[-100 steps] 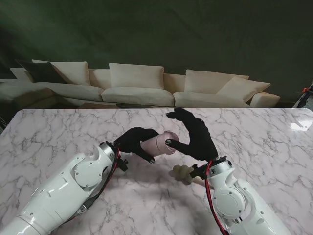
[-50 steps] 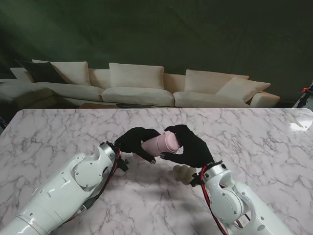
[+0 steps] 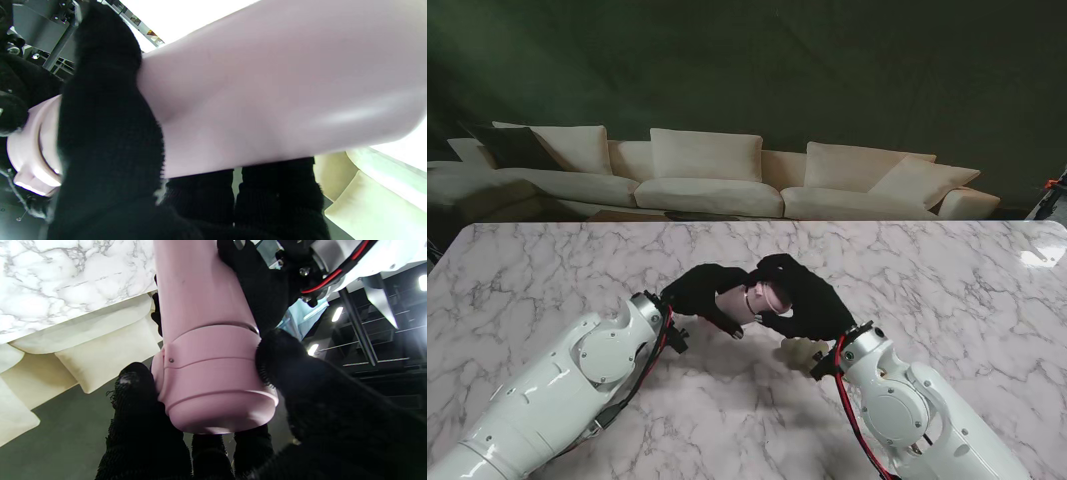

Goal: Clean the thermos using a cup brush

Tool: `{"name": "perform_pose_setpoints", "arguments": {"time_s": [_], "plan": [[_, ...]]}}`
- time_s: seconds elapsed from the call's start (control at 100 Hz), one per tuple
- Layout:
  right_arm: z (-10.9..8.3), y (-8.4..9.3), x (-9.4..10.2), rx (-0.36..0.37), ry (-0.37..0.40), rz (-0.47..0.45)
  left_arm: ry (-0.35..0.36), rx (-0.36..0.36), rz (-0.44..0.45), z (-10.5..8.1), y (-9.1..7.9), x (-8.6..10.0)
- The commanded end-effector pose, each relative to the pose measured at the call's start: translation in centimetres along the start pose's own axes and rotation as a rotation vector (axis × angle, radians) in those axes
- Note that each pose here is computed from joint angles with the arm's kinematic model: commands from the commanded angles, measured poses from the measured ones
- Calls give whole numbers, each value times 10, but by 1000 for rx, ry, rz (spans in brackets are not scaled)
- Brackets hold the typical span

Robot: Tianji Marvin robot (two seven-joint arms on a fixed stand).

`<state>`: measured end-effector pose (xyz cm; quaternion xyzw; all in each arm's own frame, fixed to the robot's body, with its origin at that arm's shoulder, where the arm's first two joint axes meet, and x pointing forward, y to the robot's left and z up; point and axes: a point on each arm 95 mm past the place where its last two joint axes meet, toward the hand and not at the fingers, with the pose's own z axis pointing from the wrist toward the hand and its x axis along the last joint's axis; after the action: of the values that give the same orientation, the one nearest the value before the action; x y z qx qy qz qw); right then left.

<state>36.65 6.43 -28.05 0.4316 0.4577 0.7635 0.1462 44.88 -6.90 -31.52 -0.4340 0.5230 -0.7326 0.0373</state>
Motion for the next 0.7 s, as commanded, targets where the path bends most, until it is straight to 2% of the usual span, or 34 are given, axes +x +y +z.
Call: {"name": "perform_pose_setpoints", "arguments": {"time_s": [0.0,0.16,0.34,0.51,0.69], "plan": [[-1,-7,4,27,19,11,14,2,-2,7,-4,6],[-1,-10,2,31,31,14,12,-2,-4,8,-4,7],[-1,-6,2,-69,46,14,7,-5,-3,8,-4,6],[-5,7,3,-118,51,-1,-5,-15,5,8,-3,4],[-13,30,4,-150,66,-38,-14,-22,16,7,-4,1]]}}
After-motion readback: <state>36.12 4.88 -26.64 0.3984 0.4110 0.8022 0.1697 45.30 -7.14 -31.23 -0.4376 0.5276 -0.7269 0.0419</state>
